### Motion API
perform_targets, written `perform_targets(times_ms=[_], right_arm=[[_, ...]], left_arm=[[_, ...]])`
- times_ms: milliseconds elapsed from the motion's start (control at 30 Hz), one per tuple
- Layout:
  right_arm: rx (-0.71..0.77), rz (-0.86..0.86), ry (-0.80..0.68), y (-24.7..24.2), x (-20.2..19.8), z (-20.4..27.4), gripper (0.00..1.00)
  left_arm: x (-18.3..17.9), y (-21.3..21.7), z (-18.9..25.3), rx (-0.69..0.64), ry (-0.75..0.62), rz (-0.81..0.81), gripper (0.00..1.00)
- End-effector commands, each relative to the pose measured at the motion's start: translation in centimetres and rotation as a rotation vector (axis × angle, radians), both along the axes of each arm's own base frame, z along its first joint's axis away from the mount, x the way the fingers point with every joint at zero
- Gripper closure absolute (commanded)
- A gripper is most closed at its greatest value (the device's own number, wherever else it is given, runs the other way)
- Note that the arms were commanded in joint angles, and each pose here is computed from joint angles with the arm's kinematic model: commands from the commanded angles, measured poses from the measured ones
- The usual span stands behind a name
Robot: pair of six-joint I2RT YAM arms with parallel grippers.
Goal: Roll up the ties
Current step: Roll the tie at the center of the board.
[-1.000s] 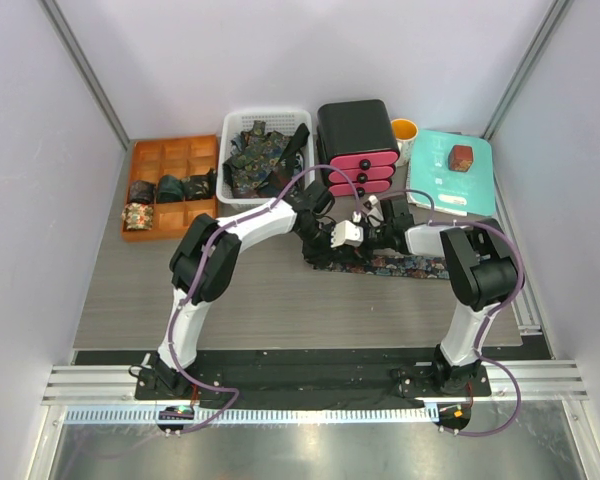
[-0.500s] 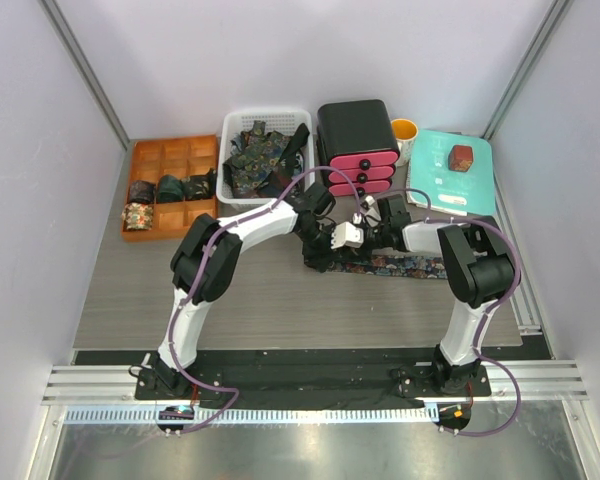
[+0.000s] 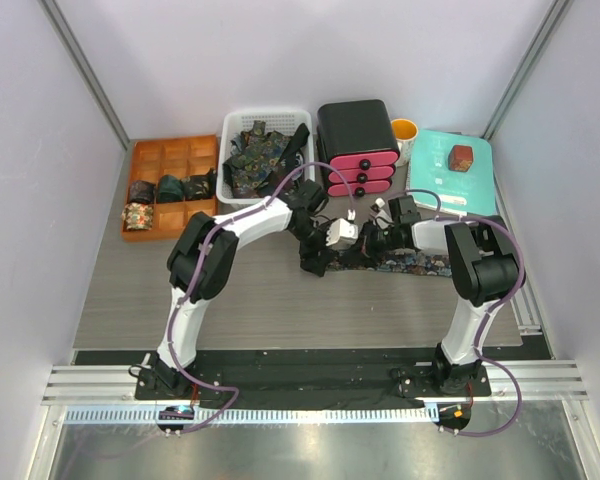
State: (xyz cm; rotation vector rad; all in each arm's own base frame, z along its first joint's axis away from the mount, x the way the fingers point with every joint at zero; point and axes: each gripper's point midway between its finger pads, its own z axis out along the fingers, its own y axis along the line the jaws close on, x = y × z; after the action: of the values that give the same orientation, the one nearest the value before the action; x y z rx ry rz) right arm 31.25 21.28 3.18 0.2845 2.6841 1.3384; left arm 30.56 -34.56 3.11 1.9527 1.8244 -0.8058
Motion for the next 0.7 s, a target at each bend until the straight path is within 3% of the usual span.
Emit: perform_targets(times_ms=[0, 367, 667], right_arm=[[-0.157, -0.015, 0.054, -3.1, -1.2, -3.7, 0.99], [-0.203, 0.005, 0.062, -4.0, -1.0, -5.2, 0.99], [-0.202, 0.019, 0.055, -3.9, -0.6, -4.9, 0.99]], left_arm=[[0.6, 1.3, 1.4, -0.016, 0.015, 0.057, 0.25], [2.4, -0.9, 2.9, -0.144, -0.028, 0.09, 0.18], [2.0, -2.7, 3.5, -0.196, -0.111, 0.04, 0.04]])
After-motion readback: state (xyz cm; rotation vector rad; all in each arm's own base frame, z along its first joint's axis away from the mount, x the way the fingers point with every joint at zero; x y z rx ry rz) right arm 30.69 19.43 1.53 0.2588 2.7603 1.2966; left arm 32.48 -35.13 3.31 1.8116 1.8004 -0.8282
